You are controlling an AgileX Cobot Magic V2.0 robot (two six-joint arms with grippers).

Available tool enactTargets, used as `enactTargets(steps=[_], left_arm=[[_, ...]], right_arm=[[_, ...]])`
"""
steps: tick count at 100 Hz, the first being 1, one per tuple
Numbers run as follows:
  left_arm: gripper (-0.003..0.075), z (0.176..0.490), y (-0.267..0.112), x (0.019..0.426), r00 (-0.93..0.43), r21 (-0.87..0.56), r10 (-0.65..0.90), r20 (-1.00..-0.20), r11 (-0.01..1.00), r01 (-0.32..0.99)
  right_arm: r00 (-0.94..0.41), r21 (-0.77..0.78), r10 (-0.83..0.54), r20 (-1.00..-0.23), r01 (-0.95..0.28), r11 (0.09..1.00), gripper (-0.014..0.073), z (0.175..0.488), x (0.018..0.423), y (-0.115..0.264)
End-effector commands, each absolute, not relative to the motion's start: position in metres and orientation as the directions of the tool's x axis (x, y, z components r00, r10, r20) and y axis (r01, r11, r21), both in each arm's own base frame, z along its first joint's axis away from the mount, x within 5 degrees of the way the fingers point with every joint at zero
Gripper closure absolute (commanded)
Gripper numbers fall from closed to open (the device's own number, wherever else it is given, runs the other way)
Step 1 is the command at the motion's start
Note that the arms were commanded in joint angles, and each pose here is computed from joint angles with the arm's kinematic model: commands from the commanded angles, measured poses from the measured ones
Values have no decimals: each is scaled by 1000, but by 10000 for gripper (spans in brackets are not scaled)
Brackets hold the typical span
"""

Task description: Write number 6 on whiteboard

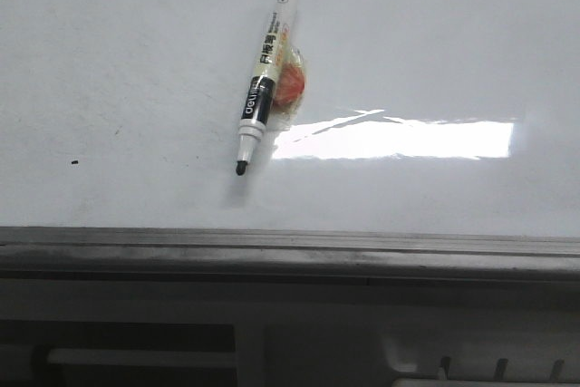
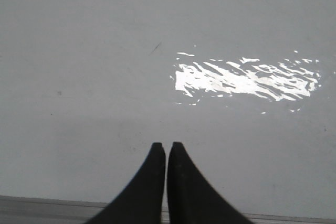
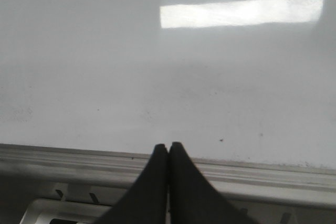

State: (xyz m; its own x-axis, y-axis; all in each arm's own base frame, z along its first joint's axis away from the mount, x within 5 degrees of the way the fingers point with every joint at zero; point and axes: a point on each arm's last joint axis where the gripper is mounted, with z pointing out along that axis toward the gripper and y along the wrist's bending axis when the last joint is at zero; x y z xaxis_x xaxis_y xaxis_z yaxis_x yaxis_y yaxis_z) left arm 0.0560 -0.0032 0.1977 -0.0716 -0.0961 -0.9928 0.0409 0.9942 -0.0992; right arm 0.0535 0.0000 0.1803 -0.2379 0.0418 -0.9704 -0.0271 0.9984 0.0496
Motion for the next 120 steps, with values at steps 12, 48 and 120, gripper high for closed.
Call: enactTargets(steps=[12, 48, 120], left_arm=[[739, 192, -3, 56, -4, -109, -109, -994, 993, 40], [739, 192, -3, 56, -4, -109, -109, -994, 993, 40], [739, 195, -3, 56, 18, -258, -259, -966, 965, 51]], right_arm=[[-233, 26, 20, -972, -22, 999, 646, 173, 54, -1], [-233, 26, 20, -972, -22, 999, 649, 173, 54, -1], [107, 72, 83, -991, -105, 992, 649, 205, 55, 6]])
